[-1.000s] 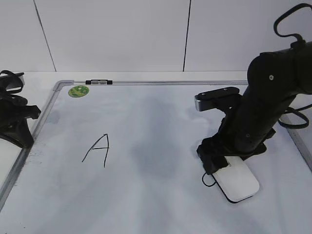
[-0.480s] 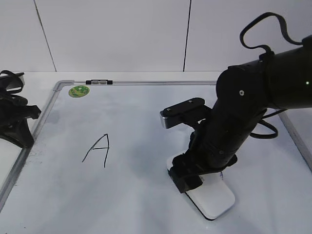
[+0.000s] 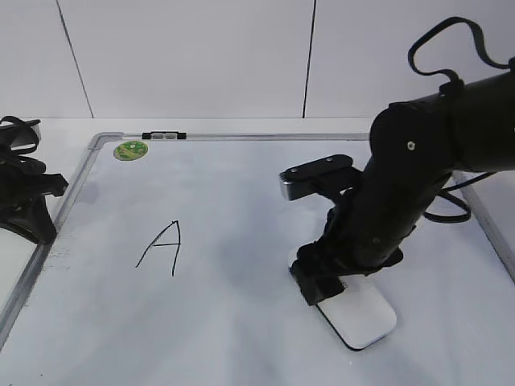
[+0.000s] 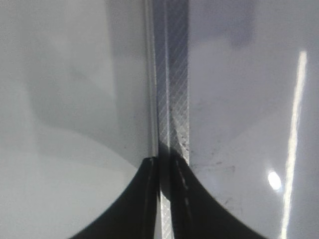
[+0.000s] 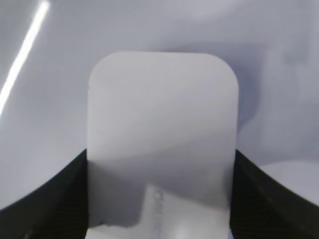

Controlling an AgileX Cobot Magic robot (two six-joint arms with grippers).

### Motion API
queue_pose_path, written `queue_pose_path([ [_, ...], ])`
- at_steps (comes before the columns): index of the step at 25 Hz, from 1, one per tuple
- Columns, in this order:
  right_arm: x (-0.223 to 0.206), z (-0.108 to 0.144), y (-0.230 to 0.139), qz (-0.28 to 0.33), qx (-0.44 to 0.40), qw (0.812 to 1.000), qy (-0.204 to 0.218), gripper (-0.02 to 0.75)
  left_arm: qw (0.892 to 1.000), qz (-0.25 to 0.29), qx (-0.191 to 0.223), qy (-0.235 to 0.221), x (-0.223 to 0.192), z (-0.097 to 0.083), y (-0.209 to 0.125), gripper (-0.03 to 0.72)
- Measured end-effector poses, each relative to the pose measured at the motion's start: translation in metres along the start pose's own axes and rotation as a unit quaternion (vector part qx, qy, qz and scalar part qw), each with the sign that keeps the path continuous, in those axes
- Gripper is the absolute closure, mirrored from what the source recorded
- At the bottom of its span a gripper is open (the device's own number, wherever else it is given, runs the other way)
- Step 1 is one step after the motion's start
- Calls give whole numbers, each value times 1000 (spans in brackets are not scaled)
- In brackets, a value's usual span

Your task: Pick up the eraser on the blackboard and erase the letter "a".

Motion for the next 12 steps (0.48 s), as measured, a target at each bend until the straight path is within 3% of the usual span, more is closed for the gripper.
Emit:
queue_pose_path([
  [8,6,-74,-21,2,-73,996,-47,172,1000,0,0,0,0,0,0,645],
  [12,8,-92,-28,1,-98,994,-56,172,1000,1,0,1,-1,0,0,627],
])
Point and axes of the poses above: a point on each arm's last joint axis where the gripper is mounted, x pointing back along that axis away from the gripper, z along the wrist's bending axis when the last joint is at zero, y = z × x, the point moved 6 cm from there along -x, pointing out along that axis toward the gripper, and after that the axes turned 13 degrees about x, right-handed, at the moved point
